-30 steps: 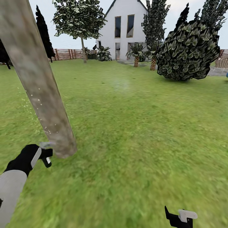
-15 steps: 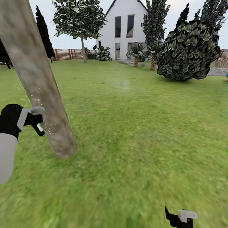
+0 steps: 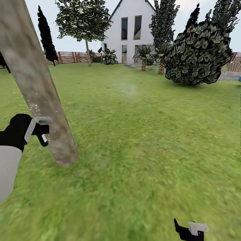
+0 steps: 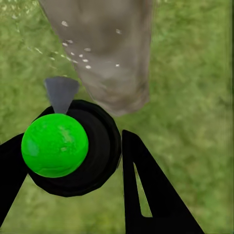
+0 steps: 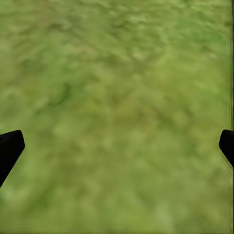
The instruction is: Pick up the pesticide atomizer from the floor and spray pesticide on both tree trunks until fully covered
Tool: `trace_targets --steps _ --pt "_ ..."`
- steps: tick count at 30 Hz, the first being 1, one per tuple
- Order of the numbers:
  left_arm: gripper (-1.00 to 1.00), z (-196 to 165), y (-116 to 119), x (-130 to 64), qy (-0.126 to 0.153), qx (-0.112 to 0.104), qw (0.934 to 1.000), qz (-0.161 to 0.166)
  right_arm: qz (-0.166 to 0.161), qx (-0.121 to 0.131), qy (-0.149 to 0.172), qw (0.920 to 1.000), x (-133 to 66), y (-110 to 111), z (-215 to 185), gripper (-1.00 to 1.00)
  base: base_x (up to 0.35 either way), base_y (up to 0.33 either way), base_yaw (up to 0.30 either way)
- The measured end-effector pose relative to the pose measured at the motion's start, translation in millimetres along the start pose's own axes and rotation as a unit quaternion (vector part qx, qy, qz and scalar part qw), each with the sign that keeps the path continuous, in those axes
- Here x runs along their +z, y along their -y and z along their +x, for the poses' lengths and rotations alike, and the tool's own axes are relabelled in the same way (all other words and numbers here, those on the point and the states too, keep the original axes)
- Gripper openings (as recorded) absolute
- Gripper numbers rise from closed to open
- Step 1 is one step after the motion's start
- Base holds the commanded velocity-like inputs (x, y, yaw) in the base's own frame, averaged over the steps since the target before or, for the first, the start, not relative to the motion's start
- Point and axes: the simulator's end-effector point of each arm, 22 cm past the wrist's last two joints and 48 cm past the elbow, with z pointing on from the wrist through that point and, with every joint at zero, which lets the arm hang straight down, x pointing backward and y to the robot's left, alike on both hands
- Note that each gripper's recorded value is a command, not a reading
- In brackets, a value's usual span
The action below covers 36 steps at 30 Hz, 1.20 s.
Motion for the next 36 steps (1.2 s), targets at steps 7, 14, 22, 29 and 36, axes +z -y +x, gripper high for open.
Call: trace_targets --steps 7,14,22,29,36 --pt "-1.00 0.0 -1.5 0.0 0.000 0.003 1.0000 -0.003 0.000 0.000 0.000 1.0000 0.0 0.2 0.0 1.00 0.020 -0.268 0.110" --pt "-1.00 1.0 -3.3 0.5 -0.001 0.004 1.0000 -0.006 0.000 0.000 0.000 1.0000 0.0 0.1 0.0 1.00 0.224 -0.194 0.223" --pt "-1.00 0.6 -3.2 0.3 0.000 0.004 1.0000 -0.006 0.002 0.001 0.001 1.0000 0.2 1.7 -0.5 1.00 0.110 -0.241 0.005" --pt "-1.00 1.0 -4.0 0.5 -0.001 0.004 1.0000 -0.007 0.002 0.000 0.001 1.0000 0.3 1.1 -0.7 1.00 0.058 -0.258 0.209" --pt "-1.00 7.3 -7.3 4.3 -0.008 0.005 0.9999 -0.012 0.001 0.000 0.001 1.0000 0.2 0.6 -0.6 1.00 0.201 -0.210 0.270"
